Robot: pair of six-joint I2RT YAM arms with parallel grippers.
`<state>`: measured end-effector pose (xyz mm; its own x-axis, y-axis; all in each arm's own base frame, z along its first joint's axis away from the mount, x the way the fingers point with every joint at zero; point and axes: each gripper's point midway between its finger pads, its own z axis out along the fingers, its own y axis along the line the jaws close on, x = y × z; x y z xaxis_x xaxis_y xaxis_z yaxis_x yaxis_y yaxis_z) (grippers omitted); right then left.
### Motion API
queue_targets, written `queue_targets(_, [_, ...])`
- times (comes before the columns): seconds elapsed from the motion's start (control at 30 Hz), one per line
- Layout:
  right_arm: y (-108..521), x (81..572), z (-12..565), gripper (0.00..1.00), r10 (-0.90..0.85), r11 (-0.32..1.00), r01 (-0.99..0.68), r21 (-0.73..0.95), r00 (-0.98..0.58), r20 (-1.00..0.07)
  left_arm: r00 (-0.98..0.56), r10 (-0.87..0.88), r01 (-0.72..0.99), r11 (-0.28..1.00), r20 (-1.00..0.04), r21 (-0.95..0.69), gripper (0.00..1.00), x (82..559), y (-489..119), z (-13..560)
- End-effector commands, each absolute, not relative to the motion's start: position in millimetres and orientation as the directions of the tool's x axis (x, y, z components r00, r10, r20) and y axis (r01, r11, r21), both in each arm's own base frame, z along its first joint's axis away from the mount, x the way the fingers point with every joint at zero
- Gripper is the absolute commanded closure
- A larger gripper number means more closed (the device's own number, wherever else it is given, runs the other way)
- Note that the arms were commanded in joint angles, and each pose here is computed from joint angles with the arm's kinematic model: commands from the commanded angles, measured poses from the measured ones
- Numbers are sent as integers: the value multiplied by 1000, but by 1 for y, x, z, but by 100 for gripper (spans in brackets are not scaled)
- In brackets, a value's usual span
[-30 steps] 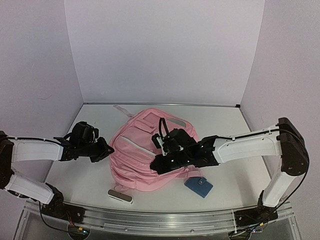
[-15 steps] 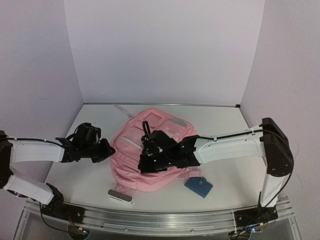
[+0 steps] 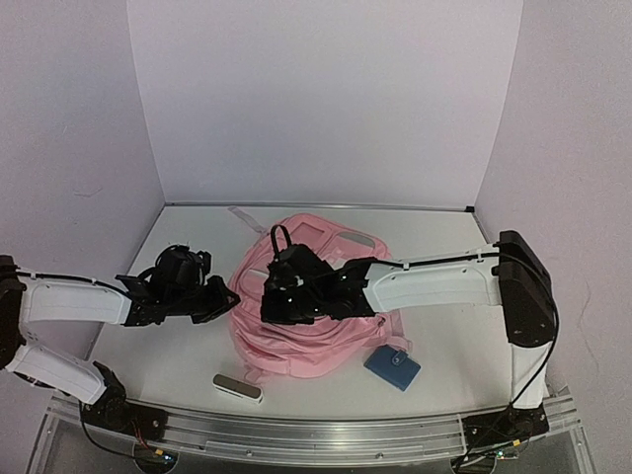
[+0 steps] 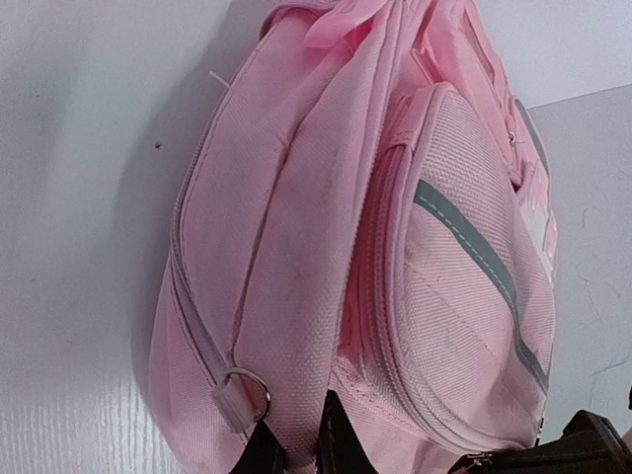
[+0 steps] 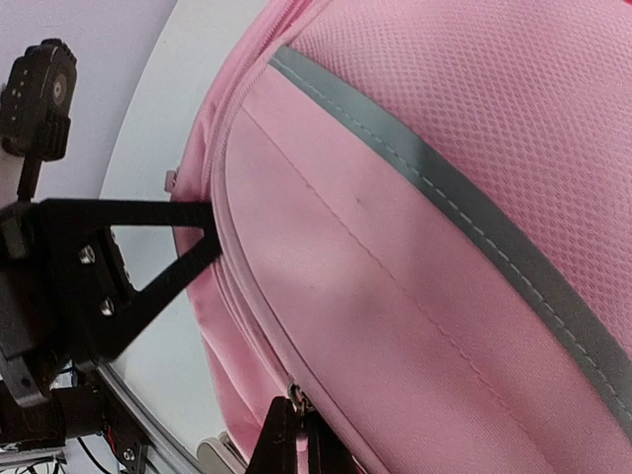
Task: Pack the student bag
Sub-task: Unzip the student bag at the center of the board.
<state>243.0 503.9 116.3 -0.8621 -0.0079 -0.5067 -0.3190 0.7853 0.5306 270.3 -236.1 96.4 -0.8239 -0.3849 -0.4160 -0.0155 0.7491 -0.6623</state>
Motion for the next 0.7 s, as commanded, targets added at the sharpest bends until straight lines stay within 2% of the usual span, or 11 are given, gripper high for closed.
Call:
queue_targets(0.0, [512, 280, 144, 100, 110, 758, -290, 584, -826, -553, -817, -352, 193, 580, -456, -792, 100, 265, -296, 157])
queue_targets(0.2, [502, 278, 136, 100, 109, 764, -273, 584, -838, -534, -818, -317, 193, 635, -480, -748, 99, 258, -291, 153])
queue_targets(0.33, [494, 267, 148, 90, 89, 742, -299, 600, -843, -530, -776, -322, 197, 693, -542, -693, 79, 257, -270, 163])
queue_targets(0.4, [486, 259, 152, 83, 74, 731, -309, 608, -850, -521, -751, -307, 215, 724, -585, -656, 74, 256, -259, 171])
queue_targets(0.57, [462, 247, 177, 71, 87, 714, -324, 620, -839, -538, -744, -127, 363, 747, -655, -557, 50, 243, -263, 169])
queue_targets(0.67, [448, 243, 193, 63, 104, 707, -332, 624, -824, -557, -745, -6, 473, 699, -667, -536, 43, 233, -280, 169])
